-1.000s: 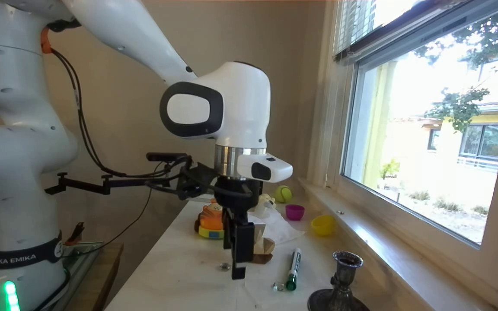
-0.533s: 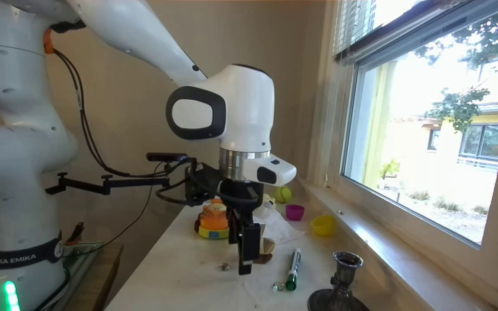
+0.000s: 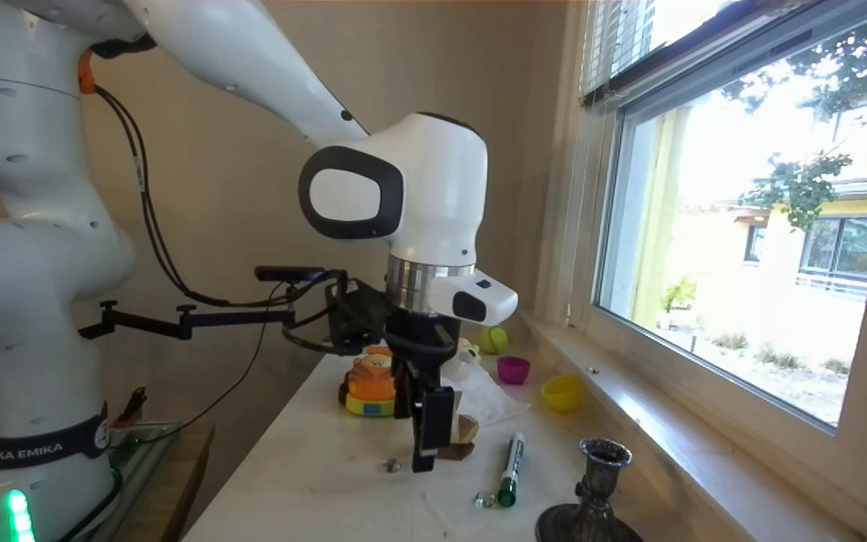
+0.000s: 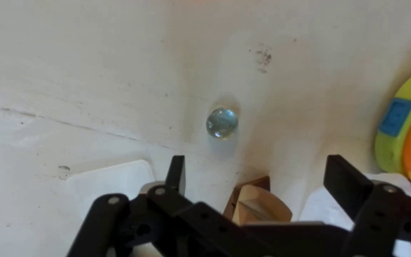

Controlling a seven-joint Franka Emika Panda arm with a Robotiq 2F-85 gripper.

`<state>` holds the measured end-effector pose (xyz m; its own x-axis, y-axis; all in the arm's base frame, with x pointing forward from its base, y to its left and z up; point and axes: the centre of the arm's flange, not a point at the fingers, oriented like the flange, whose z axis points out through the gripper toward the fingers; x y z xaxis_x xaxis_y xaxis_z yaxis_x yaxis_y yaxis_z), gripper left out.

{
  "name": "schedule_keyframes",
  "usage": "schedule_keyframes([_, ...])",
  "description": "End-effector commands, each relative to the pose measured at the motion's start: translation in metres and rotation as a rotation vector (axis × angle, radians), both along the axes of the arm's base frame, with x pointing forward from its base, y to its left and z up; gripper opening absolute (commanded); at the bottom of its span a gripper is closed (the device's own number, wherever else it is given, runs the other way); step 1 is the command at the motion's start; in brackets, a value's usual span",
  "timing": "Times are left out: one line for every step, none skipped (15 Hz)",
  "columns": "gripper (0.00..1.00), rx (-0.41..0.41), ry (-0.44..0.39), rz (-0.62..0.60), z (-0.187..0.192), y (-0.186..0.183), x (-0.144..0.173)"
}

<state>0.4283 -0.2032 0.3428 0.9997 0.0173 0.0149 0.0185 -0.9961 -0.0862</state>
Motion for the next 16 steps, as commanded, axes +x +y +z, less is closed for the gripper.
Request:
schedule_keyframes([1.00,0.017,0.019,0.013,0.010,0.001,0.006])
schedule_keyframes([1.00,0.015,0.027,0.011,0.009,0.000,0.007])
schedule_keyframes([1.00,0.017,0.032,0.012,0.010,0.000,0.007])
schedule_keyframes([1.00,0.016,0.042,0.012,0.010,0.000,0.006])
schedule_keyframes([1.00,0.017,0.047,0.015,0.010,0.001,0.005])
schedule_keyframes([1.00,0.015,0.056,0.014,0.010,0.002,0.004])
schedule_keyframes([1.00,0.014,0.063,0.014,0.010,0.002,0.003])
schedule_keyframes([1.00,0.014,0.072,0.013,0.011,0.002,0.002])
schedule_keyframes([1.00,0.012,0.079,0.012,0.011,0.001,0.001])
schedule_keyframes([1.00,0.007,0.085,0.010,0.012,0.002,0.000])
schedule_keyframes([1.00,0.003,0.091,0.009,0.012,0.001,-0.001])
schedule_keyframes([1.00,-0.003,0.098,0.007,0.013,0.000,-0.002])
schedule_keyframes([1.00,-0.011,0.106,0.005,0.014,-0.001,-0.003])
schedule_keyframes([1.00,-0.016,0.113,0.006,0.015,-0.001,-0.003])
schedule_keyframes([1.00,-0.028,0.121,0.005,0.015,-0.002,-0.004])
schedule_keyframes([1.00,-0.033,0.127,0.007,0.015,-0.003,-0.004])
